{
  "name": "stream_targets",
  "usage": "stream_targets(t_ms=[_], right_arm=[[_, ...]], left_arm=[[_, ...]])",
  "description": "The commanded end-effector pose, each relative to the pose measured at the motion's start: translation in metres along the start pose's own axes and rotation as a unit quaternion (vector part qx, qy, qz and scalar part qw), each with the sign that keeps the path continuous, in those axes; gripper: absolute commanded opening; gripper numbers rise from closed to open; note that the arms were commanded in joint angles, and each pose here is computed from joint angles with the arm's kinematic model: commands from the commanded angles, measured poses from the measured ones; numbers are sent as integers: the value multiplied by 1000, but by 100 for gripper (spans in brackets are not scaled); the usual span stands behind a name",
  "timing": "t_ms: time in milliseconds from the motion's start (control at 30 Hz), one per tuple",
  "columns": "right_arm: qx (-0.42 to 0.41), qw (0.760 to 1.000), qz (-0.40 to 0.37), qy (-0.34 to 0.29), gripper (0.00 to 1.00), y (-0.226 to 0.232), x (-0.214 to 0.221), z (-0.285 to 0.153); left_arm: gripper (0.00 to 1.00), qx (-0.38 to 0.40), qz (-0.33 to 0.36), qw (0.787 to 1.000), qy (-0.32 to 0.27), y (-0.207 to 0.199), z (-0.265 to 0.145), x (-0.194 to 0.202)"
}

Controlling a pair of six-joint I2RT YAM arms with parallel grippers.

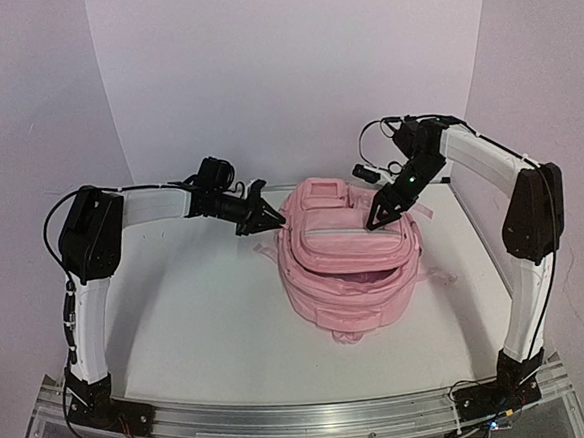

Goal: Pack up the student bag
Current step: Zip the student bag at the center of the board.

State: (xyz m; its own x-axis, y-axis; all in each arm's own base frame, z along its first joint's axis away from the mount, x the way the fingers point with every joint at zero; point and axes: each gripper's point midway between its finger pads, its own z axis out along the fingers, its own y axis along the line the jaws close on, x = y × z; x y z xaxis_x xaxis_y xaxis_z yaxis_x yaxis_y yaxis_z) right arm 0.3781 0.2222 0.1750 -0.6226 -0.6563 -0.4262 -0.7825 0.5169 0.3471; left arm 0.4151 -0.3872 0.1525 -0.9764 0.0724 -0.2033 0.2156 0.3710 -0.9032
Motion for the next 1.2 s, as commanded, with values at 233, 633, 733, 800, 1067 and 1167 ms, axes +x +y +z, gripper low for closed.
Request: stream_targets(t_ms=[233, 633, 733, 800, 1067, 1167], right_arm=[[-33, 999, -11, -36, 77, 19, -19, -21], [41, 989, -94, -109, 75, 44, -77, 10], [38, 987, -112, -112, 73, 55, -82, 33], [35, 986, -127, -105, 73, 63, -80, 52], [99, 986, -85, -106, 68, 29, -92, 109], [135, 984, -53, -99, 63, 5, -91, 126]], left_arm=[[0, -70, 82, 994, -29, -20, -24, 10], [0, -31, -83, 993, -73, -25, -29, 21], [0, -29, -140, 984, -106, -25, -29, 24], [0, -40, -195, 973, -119, -18, -28, 26], [0, -67, -299, 942, -136, -7, -31, 41], [0, -69, -312, 940, -121, -11, -33, 50]])
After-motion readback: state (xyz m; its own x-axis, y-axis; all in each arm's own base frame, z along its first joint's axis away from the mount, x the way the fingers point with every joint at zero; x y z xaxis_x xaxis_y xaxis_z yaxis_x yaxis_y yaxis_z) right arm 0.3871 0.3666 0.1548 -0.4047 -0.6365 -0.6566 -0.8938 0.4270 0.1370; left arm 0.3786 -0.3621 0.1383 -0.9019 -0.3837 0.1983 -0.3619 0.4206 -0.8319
